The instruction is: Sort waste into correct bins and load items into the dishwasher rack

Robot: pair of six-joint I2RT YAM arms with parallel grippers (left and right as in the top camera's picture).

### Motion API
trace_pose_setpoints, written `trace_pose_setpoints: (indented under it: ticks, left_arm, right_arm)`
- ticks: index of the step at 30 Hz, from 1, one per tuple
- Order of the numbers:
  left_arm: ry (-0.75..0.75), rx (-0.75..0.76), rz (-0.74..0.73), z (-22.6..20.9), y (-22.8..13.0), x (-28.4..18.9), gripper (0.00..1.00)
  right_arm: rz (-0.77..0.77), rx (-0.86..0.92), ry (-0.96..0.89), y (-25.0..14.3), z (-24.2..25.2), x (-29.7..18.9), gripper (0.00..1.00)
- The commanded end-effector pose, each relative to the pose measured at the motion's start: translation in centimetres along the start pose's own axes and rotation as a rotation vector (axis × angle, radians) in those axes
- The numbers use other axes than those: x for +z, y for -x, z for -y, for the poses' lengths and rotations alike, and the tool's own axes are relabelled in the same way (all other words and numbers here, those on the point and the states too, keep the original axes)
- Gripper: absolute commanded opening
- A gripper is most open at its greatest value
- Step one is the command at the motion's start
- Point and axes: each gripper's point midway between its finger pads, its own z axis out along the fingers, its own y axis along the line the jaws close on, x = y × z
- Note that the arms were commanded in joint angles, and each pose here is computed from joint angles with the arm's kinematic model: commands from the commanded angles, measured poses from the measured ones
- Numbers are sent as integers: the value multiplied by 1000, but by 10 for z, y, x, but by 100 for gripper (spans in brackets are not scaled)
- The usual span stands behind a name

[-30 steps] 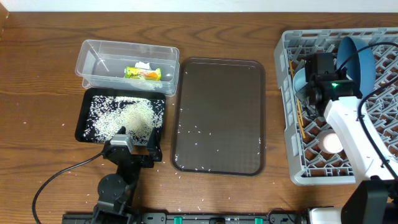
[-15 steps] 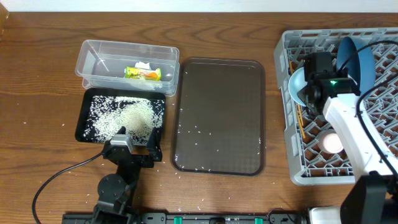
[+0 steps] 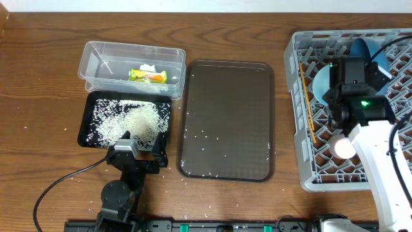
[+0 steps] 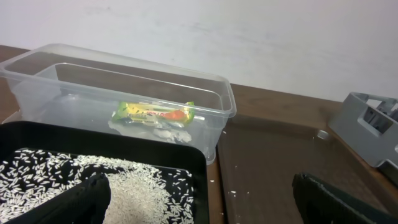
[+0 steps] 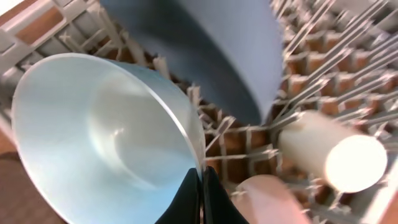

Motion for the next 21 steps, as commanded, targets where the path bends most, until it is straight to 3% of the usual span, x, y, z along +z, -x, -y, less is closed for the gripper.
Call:
trace_pose_setpoints:
  ticks: [1,7,15,21]
  left_arm:
    - [22,-6,-39,-7,-17,2,96]
    - [22,-6,-39,-7,-17,2,96]
    - [22,-6,-39,-7,-17,2,96]
    - [22,-6,-39,-7,-17,2,96]
  right_arm:
    - [88,-135,-96,15,14,-4,1]
    - [203,-268,-186,33,17,-16,1]
    - [363,-550,-220,52,-23,-36,1]
    - [416,-758,-378,57,-42,-29,1]
